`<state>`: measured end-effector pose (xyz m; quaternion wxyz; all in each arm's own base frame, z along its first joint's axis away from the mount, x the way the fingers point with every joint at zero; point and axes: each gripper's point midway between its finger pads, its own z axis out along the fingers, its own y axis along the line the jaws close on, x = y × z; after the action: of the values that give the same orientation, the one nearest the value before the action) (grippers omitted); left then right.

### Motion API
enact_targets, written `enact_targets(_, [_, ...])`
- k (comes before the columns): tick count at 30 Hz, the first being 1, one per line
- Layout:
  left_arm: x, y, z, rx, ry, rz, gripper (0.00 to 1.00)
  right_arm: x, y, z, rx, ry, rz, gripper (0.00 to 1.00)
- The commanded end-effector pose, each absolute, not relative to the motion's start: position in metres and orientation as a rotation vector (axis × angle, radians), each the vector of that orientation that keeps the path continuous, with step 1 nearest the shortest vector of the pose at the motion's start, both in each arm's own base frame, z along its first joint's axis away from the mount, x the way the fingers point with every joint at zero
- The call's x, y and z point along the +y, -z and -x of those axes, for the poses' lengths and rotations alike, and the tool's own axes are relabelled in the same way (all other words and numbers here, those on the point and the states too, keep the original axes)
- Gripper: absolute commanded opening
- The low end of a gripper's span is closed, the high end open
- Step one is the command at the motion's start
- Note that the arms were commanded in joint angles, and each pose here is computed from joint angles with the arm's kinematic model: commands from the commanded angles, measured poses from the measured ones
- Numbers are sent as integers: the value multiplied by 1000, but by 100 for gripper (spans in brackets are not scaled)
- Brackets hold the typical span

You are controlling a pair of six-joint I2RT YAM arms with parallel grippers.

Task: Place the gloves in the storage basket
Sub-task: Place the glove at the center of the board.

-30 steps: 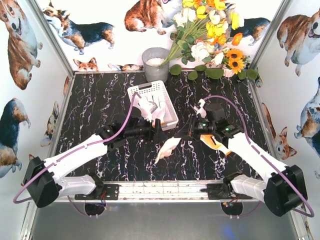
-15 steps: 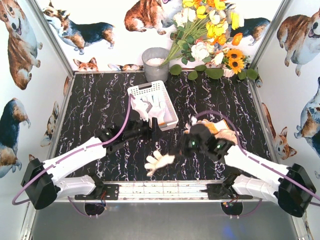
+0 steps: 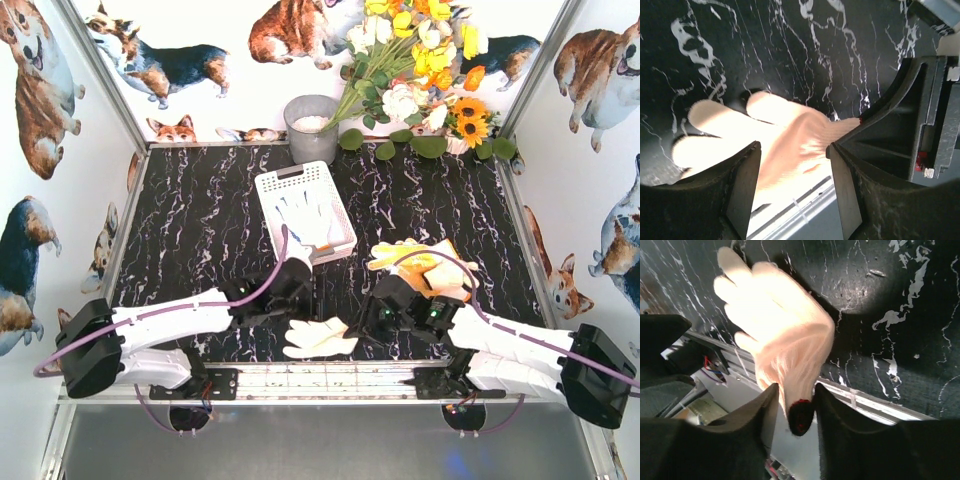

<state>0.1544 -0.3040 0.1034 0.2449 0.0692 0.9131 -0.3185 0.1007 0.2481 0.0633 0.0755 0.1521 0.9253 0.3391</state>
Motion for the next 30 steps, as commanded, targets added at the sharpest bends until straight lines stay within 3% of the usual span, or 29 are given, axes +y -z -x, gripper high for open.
enact_targets(1, [-305,-95,-145,2531,850,-38,51,246,-74,-106,2737,-970,-397,46])
enact_targets(4, [-301,-89,-136,2560,843,-11,47,231,-93,-114,2680,-867,-297,60])
enact_targets(8, [-291,-77,-125,2617,830,53,37,217,-118,-123,2586,-804,-157,63])
enact_targets(16, [-289,-56,-108,2692,874,115,25,273,-125,-110,2605,-1097,144,44])
enact_targets(24, [-283,-33,-113,2691,808,152,16,279,-76,-132,2645,-965,73,28])
enact_targets(30, [-261,-14,-127,2651,616,174,5,270,-42,-138,2690,-870,-10,23])
